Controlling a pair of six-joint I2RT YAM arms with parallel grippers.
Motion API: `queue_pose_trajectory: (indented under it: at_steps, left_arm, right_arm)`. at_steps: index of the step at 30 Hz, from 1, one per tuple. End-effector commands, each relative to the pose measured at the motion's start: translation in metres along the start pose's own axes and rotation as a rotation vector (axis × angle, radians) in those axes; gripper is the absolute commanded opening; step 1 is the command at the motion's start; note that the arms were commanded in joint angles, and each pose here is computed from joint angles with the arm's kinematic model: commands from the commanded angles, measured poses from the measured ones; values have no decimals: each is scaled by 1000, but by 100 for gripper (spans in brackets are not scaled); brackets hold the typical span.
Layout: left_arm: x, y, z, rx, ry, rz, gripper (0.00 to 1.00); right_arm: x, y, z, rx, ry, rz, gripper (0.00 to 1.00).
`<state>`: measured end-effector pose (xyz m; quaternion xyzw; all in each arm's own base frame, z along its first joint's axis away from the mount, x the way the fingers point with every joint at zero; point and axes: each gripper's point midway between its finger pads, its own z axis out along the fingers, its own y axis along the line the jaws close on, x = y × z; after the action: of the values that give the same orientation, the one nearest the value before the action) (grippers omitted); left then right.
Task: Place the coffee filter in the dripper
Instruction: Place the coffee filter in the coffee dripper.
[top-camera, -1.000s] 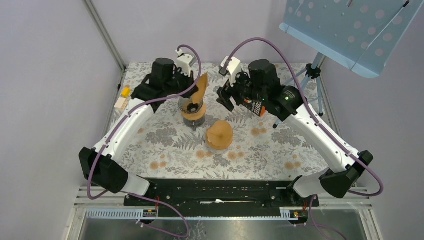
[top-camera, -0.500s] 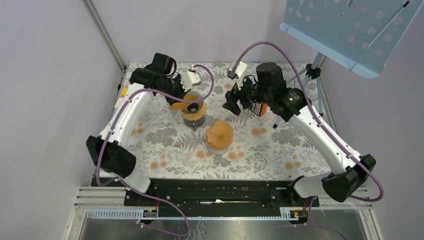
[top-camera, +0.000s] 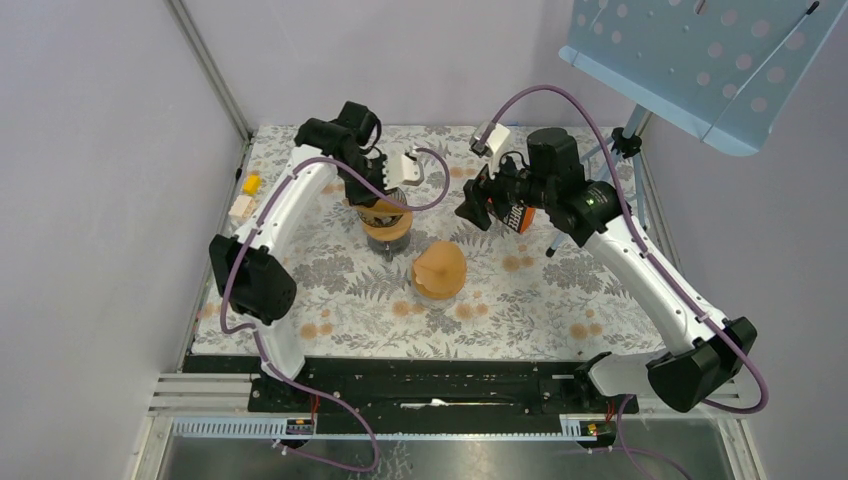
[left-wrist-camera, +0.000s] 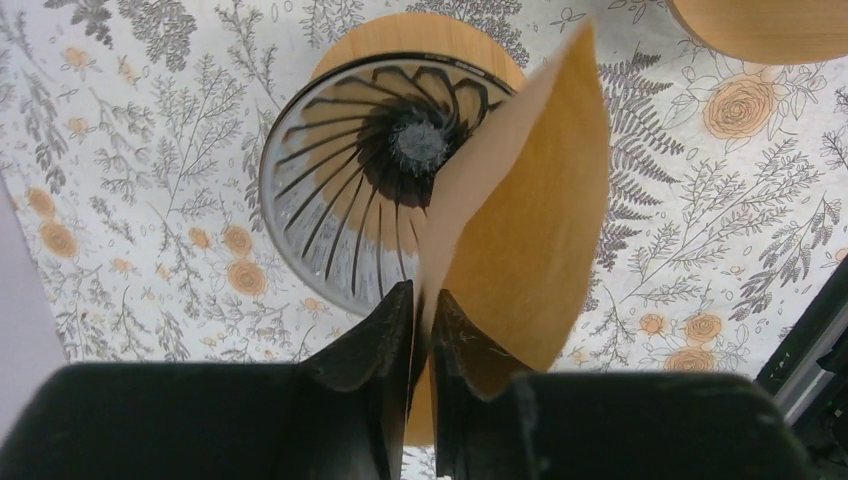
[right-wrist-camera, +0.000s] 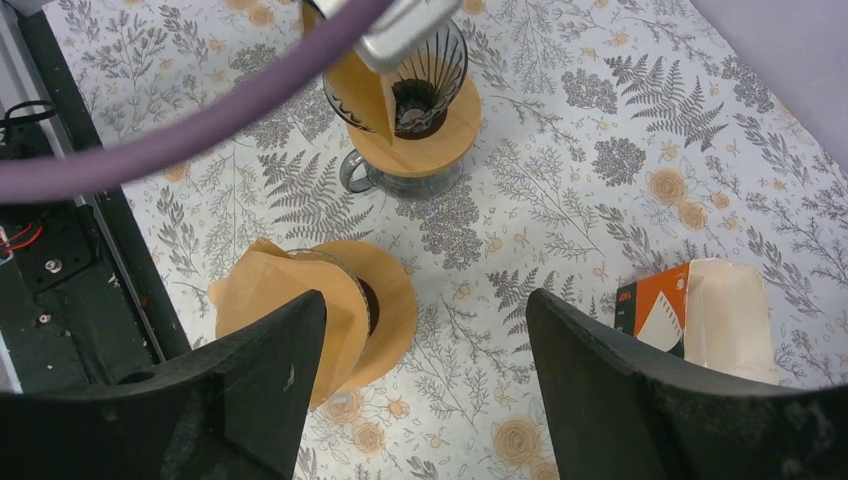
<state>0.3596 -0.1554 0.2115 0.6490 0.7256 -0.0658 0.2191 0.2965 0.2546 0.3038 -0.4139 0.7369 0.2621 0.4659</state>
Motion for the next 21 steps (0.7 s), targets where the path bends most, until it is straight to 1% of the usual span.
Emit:
queue_pose_trajectory:
  at_steps: [1,2,8,11,16,21]
  left_arm:
    - [-9,15,-3,-51,-7,22,19]
    - [-10,17,-3,-66,-12,9,21]
    - [-12,24,-10,-157,-61,-54,47]
    - [-7,27,-15,-178,-78,-100,55]
    - [5,31,-25,-178,-122,-222,65]
    - [16,28,-27,-149,-165,-316,71]
  right_arm:
    - [-13,-1,-6,6,-69,4,80]
    - [-12,-3,-5,12,-68,13,80]
    - [-11,-15,0,55,-74,83,80]
    - [-10,-20,3,66,-74,112,80]
    - [-4,-22,15,62,-67,170,80]
    - [-5,-24,30,38,-56,246,79]
